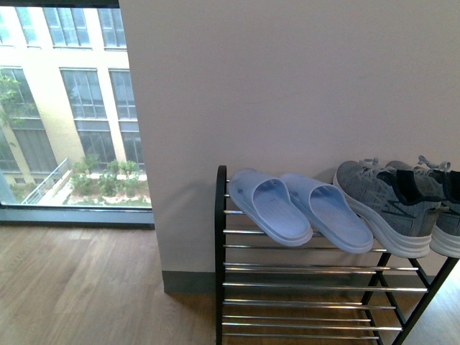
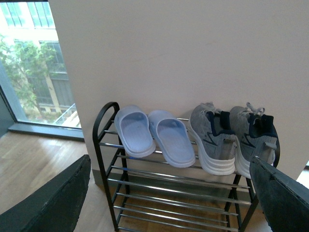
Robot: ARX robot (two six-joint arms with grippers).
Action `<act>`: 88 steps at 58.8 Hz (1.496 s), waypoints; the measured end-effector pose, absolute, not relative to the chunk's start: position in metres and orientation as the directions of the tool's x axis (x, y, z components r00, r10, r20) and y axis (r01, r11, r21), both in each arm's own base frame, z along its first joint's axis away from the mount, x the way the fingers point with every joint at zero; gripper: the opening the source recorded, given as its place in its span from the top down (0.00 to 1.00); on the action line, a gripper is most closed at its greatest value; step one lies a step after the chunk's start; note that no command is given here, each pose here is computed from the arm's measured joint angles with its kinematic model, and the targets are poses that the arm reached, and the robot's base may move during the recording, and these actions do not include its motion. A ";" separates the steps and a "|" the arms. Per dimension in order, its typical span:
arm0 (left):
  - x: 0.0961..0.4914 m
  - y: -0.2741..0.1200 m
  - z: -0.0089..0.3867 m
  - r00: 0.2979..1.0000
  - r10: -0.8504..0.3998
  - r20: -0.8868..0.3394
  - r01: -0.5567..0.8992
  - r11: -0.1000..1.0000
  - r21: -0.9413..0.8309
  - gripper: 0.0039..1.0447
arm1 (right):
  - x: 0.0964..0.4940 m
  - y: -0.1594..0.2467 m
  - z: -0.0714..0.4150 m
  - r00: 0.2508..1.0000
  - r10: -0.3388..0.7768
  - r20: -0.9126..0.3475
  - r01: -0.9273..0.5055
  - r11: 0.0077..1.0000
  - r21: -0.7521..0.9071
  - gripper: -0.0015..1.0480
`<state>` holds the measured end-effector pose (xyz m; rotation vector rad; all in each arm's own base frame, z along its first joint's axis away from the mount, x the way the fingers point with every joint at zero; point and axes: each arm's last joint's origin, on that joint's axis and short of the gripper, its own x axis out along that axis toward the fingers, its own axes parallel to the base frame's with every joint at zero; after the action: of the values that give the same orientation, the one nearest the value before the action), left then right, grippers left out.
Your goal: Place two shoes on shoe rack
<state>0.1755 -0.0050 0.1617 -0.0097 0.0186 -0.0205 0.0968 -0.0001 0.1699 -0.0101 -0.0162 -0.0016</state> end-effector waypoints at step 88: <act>0.100 0.000 0.166 1.000 -0.003 -0.017 0.003 1.000 -0.010 0.99 | 0.097 0.000 0.170 1.000 -0.002 0.016 0.002 1.000 -0.010 0.09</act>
<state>0.0997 -0.0003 0.1661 -0.0097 0.0170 -0.0030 0.0968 -0.0001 0.1699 -0.0101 -0.0162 -0.0016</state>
